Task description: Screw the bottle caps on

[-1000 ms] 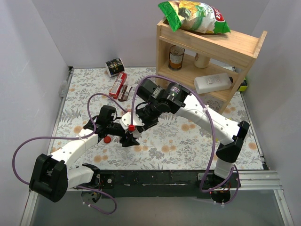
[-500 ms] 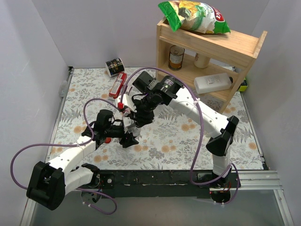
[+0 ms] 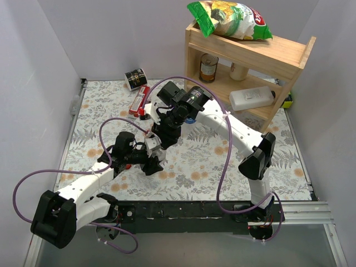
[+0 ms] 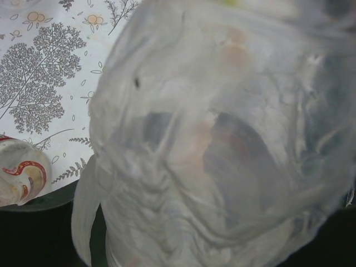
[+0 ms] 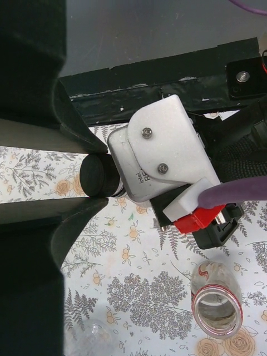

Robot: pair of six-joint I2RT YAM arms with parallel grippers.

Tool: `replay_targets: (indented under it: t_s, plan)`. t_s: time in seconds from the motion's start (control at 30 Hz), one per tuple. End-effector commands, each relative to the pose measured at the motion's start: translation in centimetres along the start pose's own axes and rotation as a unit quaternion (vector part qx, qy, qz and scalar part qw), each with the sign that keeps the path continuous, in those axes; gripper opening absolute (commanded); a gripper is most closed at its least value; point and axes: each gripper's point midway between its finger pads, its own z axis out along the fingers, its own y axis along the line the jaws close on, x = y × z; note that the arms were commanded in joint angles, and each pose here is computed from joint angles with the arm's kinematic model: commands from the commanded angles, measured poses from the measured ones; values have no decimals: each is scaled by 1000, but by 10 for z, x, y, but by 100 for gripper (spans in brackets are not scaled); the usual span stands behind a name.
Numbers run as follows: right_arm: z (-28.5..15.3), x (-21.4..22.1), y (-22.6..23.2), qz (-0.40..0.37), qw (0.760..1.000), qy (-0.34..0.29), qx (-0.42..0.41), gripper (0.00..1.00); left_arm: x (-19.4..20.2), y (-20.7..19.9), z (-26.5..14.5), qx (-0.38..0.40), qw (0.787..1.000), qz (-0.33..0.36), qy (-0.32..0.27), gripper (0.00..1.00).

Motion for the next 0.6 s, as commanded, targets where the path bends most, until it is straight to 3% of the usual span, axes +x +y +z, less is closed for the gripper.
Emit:
replay_targets:
  t_s: [0.0, 0.07, 0.27, 0.3, 0.37, 0.57]
  plan:
    - [19, 10, 9, 27, 999, 34, -29, 13, -55, 3, -7, 0, 994, 75, -81, 0]
    - [16, 6, 7, 17, 999, 28, -23, 16, -49, 2, -5, 6, 995, 71, -73, 0]
    - [4, -8, -3, -5, 1000, 9, 14, 51, -34, -2, 0, 22, 997, 60, -52, 0]
    - [-1, -13, -3, -11, 1000, 0, 19, 72, -30, -2, 1, 25, 997, 55, -47, 0]
    - [-8, -19, -2, -19, 999, -11, 27, 88, -26, -2, 3, 28, 997, 55, -43, 0]
    - [-45, -34, 10, -65, 995, -56, 46, 91, -23, -4, 3, 33, 997, 54, -39, 0]
